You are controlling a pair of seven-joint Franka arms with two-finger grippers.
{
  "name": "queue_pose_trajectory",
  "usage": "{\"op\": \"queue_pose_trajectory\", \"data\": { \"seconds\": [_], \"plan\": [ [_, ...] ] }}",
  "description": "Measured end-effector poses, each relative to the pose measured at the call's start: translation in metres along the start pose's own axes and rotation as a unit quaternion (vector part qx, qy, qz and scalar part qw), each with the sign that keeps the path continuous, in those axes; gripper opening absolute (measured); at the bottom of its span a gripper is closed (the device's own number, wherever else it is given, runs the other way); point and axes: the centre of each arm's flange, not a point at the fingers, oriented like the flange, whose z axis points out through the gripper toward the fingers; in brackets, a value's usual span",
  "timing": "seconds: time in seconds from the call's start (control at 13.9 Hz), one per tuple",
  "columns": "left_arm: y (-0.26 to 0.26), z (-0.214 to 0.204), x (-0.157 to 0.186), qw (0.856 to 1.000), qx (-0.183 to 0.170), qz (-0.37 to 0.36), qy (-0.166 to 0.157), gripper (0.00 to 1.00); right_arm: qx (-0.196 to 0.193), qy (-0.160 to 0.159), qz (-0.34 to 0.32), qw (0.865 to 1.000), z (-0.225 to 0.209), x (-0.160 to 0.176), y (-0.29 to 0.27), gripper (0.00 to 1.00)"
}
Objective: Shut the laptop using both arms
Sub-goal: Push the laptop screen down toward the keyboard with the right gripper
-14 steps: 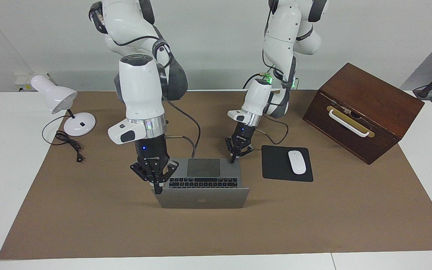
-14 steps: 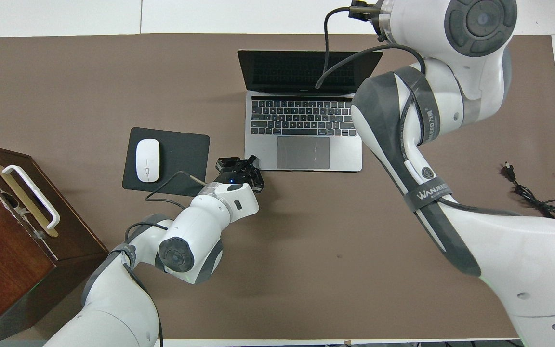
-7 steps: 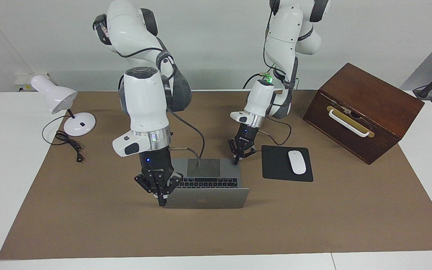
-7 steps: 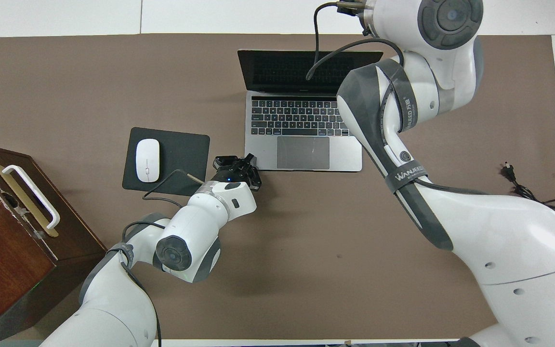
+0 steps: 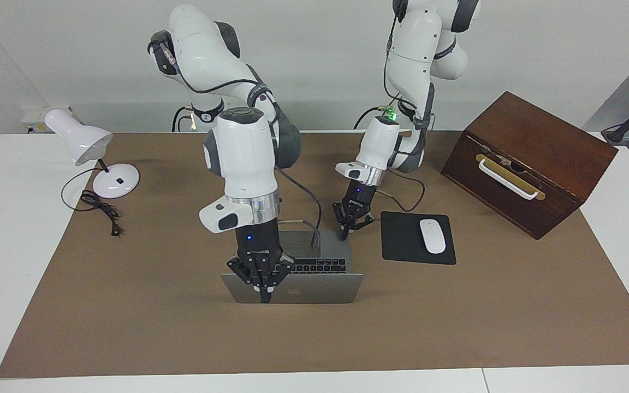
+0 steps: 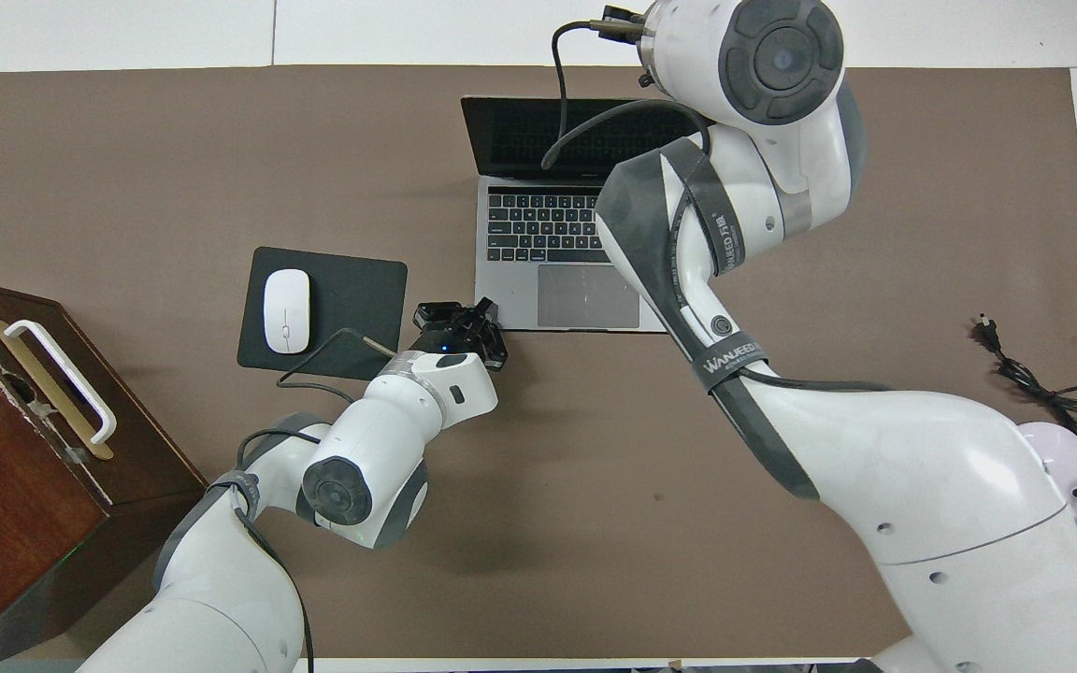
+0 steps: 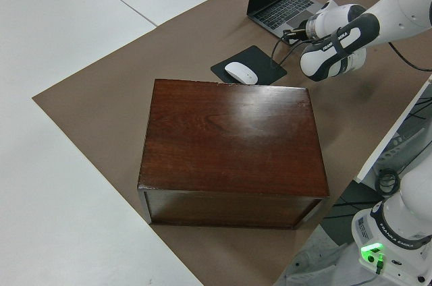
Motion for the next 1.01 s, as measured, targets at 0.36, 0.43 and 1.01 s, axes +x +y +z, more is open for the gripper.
{"op": "queue_pose_trajectory", "data": {
  "seconds": [0.36, 0.43, 1.01],
  "plan": [
    [0.0, 0.0, 0.0, 1.0, 0.0, 0.002, 0.0, 0.01, 0.001, 0.0, 0.008, 1.0, -0.0016, -0.0039, -0.0067, 0.01],
    [0.0, 0.0, 0.0, 1.0, 0.0, 0.002, 0.0, 0.01, 0.001, 0.0, 0.008, 1.0, -0.0016, -0.0039, -0.0067, 0.01],
    [0.0, 0.0, 0.0, 1.0, 0.0, 0.003, 0.0, 0.01, 0.003, -0.002, 0.004, 1.0, 0.0059, -0.0098, -0.0116, 0.01]
  ]
}}
